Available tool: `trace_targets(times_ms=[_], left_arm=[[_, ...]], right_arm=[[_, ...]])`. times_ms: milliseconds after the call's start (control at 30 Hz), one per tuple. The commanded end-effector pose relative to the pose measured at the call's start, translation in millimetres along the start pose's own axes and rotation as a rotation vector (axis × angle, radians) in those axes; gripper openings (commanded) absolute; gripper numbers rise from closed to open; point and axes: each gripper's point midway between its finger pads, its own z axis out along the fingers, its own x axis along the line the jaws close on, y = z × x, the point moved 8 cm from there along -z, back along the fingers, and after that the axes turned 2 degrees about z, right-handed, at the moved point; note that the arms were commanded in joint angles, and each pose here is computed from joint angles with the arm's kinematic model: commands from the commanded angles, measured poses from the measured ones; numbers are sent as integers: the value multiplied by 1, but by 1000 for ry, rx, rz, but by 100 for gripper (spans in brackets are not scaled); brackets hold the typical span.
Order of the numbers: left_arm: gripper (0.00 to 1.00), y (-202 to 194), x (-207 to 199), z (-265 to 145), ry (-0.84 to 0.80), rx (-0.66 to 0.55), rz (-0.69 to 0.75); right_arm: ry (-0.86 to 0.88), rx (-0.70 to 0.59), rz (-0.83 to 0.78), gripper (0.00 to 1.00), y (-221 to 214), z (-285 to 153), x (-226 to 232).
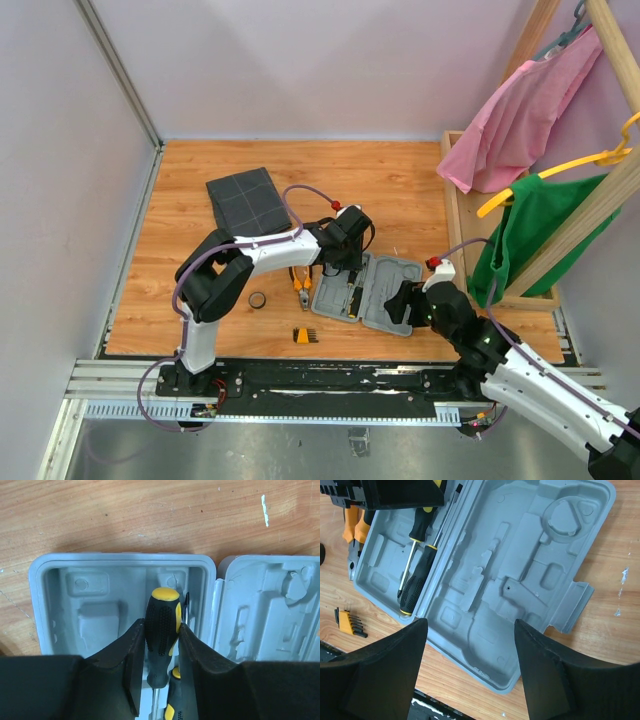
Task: Sort the tools into containers
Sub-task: Place the screwdriver in the storage box.
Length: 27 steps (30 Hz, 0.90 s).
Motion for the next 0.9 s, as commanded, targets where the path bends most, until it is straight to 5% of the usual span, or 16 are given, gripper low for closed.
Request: trace_targets(times_ms=[0,400,867], left_arm=[[34,3,-3,2,14,-29,6],[51,3,-3,-4,1,-39,-11],[47,8,-4,-32,-62,-65,27]], right_arm=[[-10,-19,22,72,3,-4,1],[-15,-23,7,72,7,-6,1],[-30,-30,-18,72,14,-10,3]])
